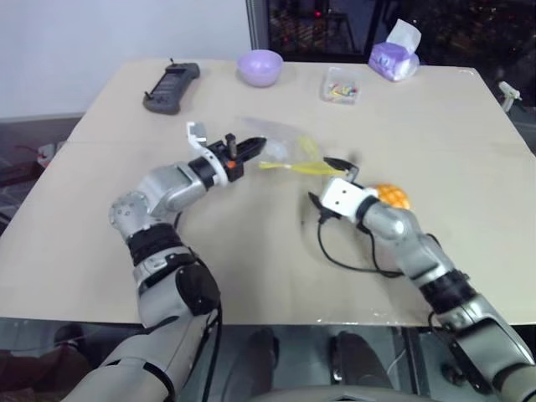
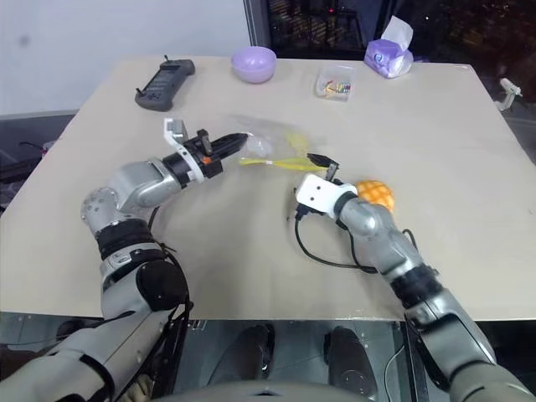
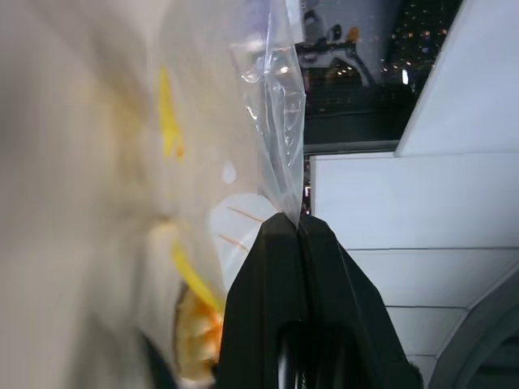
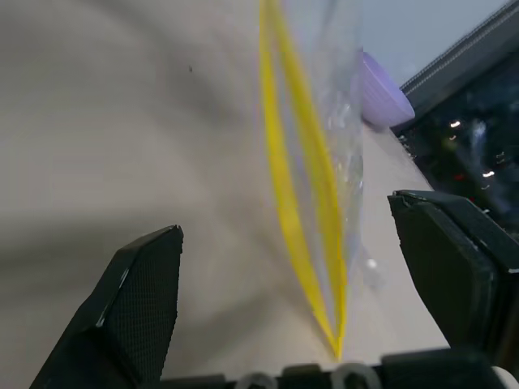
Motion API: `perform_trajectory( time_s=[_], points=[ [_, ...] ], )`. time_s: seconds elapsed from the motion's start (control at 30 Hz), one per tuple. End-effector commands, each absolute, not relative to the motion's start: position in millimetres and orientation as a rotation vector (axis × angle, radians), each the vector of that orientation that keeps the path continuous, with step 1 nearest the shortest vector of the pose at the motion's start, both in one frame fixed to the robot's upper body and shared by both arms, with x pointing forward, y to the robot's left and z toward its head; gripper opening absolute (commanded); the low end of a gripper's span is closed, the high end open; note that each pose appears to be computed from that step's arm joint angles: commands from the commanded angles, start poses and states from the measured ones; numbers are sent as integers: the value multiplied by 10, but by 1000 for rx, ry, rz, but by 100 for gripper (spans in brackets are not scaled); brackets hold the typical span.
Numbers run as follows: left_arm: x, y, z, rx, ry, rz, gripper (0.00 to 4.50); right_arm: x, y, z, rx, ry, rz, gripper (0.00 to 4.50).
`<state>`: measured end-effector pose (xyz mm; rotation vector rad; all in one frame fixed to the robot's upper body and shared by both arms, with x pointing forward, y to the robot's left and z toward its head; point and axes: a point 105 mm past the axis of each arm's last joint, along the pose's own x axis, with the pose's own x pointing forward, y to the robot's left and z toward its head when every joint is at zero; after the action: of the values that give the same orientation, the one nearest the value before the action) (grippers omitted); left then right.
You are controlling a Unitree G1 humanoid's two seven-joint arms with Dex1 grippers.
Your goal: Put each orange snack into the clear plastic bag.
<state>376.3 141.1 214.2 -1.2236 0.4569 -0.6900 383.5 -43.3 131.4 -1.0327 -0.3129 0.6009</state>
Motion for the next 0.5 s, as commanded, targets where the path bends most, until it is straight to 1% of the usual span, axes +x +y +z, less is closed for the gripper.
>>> perform_trajectory(
  time_s=[0.03, 0.1, 0.2, 0.27, 0.33, 0.37, 0.43, 0.47, 0.5],
  points=[
    [3645, 1458, 2304, -1200, 414, -714, 5, 4020, -403, 1330, -1082, -368, 517, 450],
    [3613, 1478, 2308, -1205, 419, -699, 5, 4094, -400, 1327, -1067, -368, 496, 450],
    [3584, 1528, 2303, -1218, 423, -668, 0, 4131, -376, 1345, -1036, -375, 513, 368],
    [3583, 1558, 2295, -1228, 421, -647, 0, 4136, -382, 1381, -1014, -386, 510, 274],
    [3590, 1575, 2286, -1232, 417, -630, 0, 4131, -385, 1389, -1004, -387, 517, 162],
    [3593, 1580, 2282, -1233, 416, -624, 0, 4126, -384, 1386, -1003, -386, 524, 143],
    [3593, 1573, 2277, -1232, 415, -624, 0, 4111, -381, 1380, -1002, -389, 537, 45],
    [3593, 1569, 2277, -1225, 416, -624, 0, 4111, -383, 1385, -997, -389, 537, 10],
    [3593, 1566, 2276, -1220, 417, -624, 0, 4112, -385, 1389, -994, -389, 537, 10]
  ],
)
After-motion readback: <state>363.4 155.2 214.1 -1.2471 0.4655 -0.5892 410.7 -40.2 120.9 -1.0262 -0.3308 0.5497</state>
